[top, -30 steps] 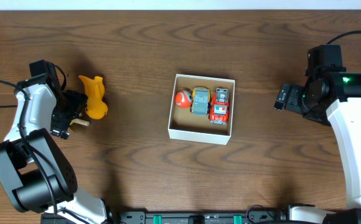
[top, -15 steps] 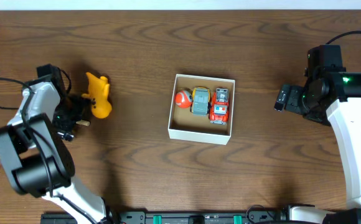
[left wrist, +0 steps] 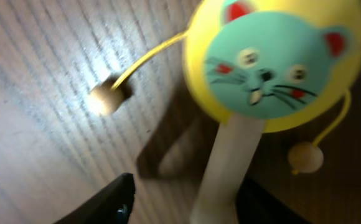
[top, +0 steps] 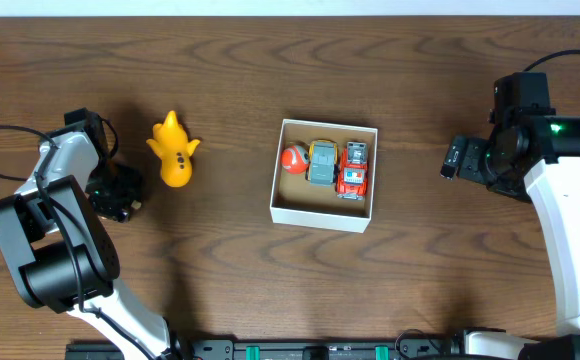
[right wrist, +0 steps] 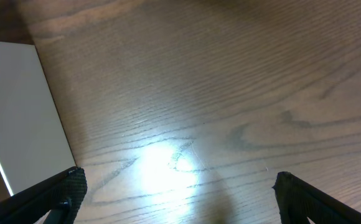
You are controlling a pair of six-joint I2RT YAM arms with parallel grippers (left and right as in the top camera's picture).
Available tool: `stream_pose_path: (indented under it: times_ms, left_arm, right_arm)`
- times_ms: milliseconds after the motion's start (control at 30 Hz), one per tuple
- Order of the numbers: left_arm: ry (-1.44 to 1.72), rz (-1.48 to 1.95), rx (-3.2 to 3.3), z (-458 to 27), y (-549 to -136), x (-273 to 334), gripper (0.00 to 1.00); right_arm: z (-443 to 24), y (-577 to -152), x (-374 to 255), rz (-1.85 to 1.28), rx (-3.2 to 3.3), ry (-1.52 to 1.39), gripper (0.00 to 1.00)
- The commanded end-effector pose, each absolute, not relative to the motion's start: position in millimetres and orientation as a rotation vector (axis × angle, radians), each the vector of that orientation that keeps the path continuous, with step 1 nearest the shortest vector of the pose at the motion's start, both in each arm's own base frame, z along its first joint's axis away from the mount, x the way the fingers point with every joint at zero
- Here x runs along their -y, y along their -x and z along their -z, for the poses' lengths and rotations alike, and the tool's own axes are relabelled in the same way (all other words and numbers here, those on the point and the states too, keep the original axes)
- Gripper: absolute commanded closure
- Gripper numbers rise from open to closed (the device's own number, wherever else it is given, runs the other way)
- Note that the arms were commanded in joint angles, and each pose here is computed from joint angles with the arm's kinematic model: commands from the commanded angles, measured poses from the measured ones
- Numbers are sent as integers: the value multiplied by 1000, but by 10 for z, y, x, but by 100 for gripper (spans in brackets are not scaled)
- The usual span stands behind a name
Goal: Pack container
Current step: 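Lower the left gripper and grasp the cat-face rattle by its handle, then carry the rattle right over the box and lower it in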
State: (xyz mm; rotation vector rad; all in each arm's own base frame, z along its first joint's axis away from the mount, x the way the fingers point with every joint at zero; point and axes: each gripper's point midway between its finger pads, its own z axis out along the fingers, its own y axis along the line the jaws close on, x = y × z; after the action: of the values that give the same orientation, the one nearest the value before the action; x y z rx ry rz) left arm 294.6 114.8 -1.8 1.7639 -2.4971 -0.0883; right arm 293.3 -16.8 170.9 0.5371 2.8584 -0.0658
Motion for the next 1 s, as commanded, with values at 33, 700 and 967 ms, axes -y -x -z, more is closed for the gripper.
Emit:
stream_pose_path:
  times_ms: [33,700,967]
  left_arm:
    - [-1738,117,2467,80,-2854,-1133,54]
    - [-1539,86,2669,-231,-3035,-1162,94]
    - [-1252,14,3082,-1111,-3267,-740,94]
  right_arm:
    - [-1695,-2923,185,71,-2867,-530,1]
    - [-1695,-2924,186,71,-2867,-530,1]
    - [-1703,-2957,188,68,-2853,-529,1]
